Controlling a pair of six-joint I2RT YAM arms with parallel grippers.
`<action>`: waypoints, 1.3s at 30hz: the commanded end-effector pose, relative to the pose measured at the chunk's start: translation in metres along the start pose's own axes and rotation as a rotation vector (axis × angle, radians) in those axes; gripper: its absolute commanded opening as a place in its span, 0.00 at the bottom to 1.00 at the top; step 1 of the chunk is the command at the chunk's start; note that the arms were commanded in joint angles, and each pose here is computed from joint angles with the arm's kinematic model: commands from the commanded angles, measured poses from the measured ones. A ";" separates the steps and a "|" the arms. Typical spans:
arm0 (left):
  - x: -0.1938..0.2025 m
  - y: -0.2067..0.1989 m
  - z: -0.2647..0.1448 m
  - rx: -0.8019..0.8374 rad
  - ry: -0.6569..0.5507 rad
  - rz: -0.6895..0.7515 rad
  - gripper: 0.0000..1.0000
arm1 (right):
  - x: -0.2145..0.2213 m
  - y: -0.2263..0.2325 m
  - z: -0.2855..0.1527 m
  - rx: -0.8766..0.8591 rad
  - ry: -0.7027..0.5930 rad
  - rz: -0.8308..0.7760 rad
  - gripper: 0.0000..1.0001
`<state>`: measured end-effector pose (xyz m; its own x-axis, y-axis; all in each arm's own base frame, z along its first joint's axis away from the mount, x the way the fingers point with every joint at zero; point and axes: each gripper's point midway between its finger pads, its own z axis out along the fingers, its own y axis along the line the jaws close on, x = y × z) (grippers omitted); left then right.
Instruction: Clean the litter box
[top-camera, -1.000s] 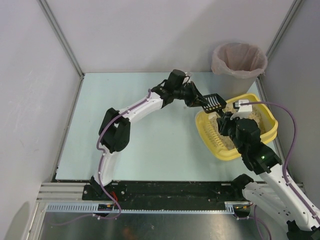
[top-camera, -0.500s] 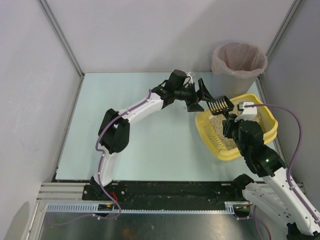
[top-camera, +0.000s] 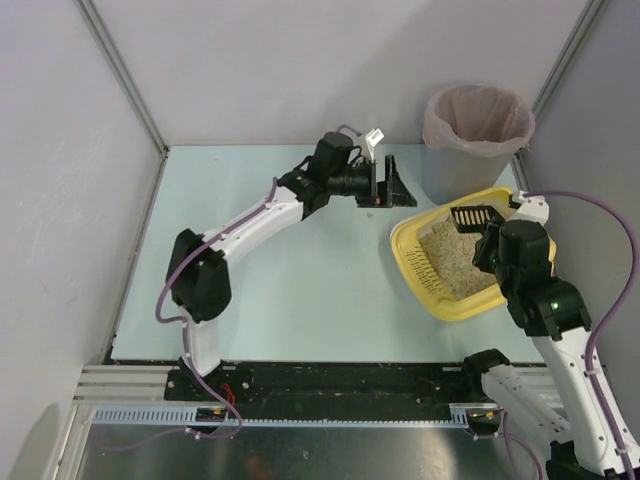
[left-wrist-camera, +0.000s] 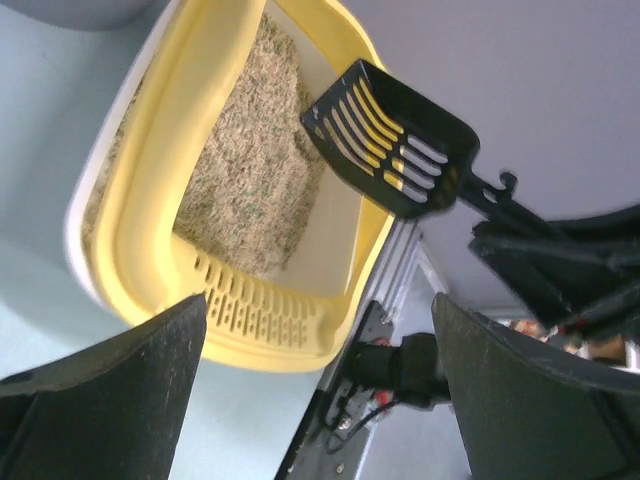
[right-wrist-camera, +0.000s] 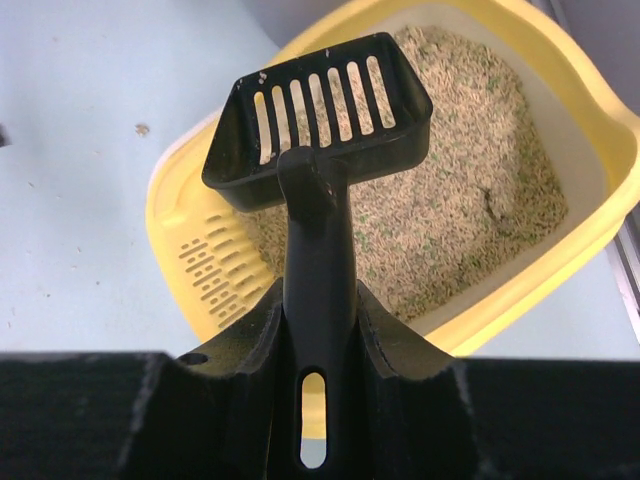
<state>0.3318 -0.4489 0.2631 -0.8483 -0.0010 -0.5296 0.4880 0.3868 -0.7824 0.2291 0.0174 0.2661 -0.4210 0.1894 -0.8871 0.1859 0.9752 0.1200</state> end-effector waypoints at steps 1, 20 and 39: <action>0.003 0.001 -0.027 -0.024 -0.040 0.211 0.97 | 0.006 -0.002 0.006 0.003 0.101 0.031 0.00; 0.042 -0.008 -0.074 0.011 -0.003 0.365 0.99 | 0.049 0.010 0.077 0.008 0.377 0.011 0.00; 0.032 -0.022 -0.091 0.018 -0.051 0.379 0.99 | 0.071 0.006 0.129 0.147 0.427 0.004 0.00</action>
<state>0.2774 -0.3790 0.2613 -0.6489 0.1364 -0.7486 0.7294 0.3917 -0.5609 0.3079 0.0294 0.1386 -0.7775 0.2202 -0.5891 0.2359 0.9704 0.0515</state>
